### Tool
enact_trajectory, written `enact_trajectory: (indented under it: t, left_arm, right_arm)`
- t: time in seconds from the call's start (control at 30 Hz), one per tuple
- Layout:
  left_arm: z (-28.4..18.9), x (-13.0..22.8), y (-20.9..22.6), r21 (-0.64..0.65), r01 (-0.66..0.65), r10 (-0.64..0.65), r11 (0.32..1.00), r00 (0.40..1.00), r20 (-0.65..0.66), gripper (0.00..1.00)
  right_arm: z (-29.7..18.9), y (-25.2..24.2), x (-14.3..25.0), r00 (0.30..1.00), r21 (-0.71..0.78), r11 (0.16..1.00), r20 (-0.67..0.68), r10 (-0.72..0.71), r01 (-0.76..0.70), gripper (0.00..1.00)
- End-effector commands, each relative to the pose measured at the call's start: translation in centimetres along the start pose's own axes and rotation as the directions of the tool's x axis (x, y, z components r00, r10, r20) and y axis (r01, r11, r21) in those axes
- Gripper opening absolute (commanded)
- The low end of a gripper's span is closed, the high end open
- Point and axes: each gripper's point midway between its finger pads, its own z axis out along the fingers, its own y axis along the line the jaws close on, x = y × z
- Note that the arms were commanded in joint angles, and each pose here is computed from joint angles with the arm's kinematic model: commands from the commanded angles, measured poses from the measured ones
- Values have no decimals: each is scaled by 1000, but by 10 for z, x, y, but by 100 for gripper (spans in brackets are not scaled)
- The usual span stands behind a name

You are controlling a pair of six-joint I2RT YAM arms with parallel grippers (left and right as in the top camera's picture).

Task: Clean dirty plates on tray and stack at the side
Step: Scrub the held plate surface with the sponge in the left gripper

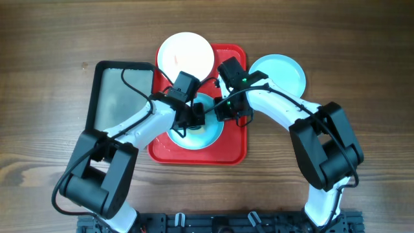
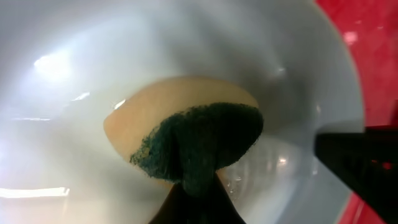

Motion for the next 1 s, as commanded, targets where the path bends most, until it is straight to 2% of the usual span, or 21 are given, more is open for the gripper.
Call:
enact_trajectory:
  t: [0.0, 0.3, 0.53, 0.8, 0.97]
  left_arm:
    - [15, 22, -14, 43, 19, -16, 999, 997, -81, 4]
    - [17, 29, -31, 78, -25, 31, 997, 996, -84, 4]
    - [-4, 17, -40, 191, 19, -3, 982, 997, -83, 4]
    - [-62, -24, -19, 231, 36, -54, 972, 996, 74, 4]
    - [-94, -42, 24, 143, 111, -136, 984, 975, 177, 4]
  right_arm:
    - [-3, 9, -2, 999, -30, 999, 11, -30, 30, 4]
    - [-3, 9, -2, 999, -30, 999, 11, -30, 30, 4]
    - [-3, 9, -2, 1000, -30, 999, 11, -30, 30, 4]
    - [-3, 9, -2, 999, -30, 999, 11, -30, 30, 4]
    - [-3, 9, -2, 1000, -30, 999, 11, -30, 30, 4]
